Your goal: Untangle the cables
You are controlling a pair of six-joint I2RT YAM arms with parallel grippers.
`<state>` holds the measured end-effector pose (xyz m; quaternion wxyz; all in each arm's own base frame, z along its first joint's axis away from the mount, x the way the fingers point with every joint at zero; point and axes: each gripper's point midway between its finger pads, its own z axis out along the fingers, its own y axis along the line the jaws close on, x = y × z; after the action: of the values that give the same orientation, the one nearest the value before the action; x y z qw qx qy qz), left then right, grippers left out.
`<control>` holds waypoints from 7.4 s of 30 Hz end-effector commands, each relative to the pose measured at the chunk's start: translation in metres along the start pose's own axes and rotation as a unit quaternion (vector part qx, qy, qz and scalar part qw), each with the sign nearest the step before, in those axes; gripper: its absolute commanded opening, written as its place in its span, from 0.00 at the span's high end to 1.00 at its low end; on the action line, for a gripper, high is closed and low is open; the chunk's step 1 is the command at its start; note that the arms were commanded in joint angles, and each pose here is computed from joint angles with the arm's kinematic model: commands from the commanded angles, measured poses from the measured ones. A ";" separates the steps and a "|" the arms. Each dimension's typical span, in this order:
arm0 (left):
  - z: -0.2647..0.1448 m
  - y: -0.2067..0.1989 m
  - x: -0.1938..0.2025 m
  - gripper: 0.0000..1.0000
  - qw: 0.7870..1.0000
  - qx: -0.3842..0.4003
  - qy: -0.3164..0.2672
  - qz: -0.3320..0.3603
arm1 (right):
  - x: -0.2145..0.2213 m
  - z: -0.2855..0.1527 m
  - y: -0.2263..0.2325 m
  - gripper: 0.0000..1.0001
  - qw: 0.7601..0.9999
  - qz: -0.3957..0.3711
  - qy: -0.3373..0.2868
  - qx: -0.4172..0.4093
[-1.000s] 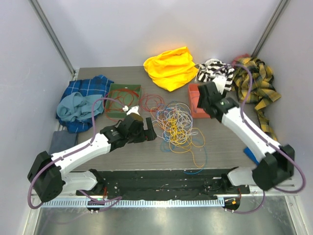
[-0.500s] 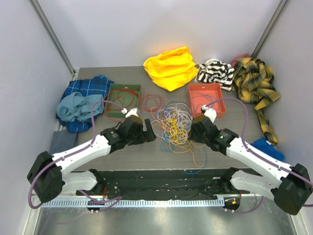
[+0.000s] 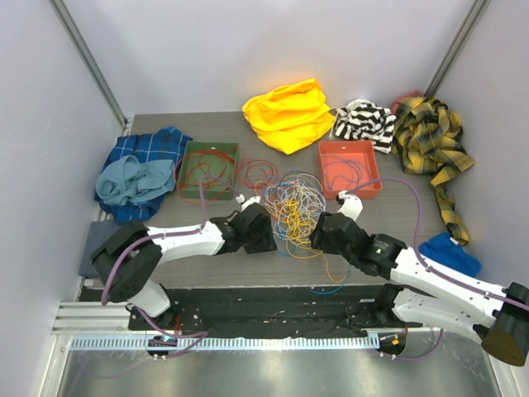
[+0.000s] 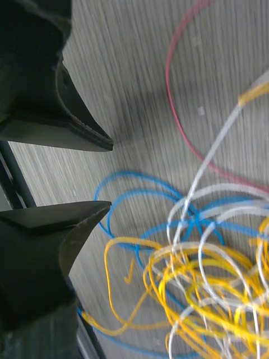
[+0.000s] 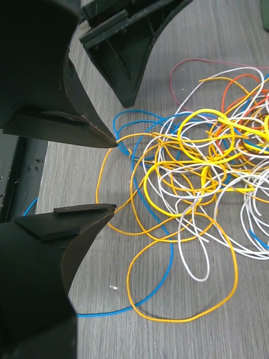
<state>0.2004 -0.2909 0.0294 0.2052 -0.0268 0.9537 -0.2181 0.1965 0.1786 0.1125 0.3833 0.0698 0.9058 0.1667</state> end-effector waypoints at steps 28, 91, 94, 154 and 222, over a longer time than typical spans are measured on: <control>0.007 0.005 0.025 1.00 0.989 -0.135 0.019 0.053 | -0.030 -0.037 -0.014 0.47 0.996 0.027 -0.079 -0.029; 0.025 -0.044 0.021 0.47 0.923 -0.049 -0.022 0.382 | -0.020 -0.030 -0.016 0.45 0.997 0.013 -0.069 -0.029; 0.030 -0.039 0.022 0.53 0.923 -0.056 -0.018 0.381 | -0.021 -0.031 -0.017 0.45 0.997 0.015 -0.071 -0.028; -0.287 -0.180 -0.209 1.00 0.892 0.059 -0.385 0.227 | -0.167 -0.114 0.071 0.34 0.938 0.029 -0.299 -0.172; -0.101 -0.226 -0.223 0.00 0.924 0.121 -0.327 0.155 | -0.159 -0.154 -0.073 0.35 0.917 0.108 -0.383 0.013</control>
<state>0.3902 -0.4634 0.2558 0.5178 0.1495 0.7977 -0.2705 0.1926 0.0221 0.3004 0.6877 0.2256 0.6747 0.1447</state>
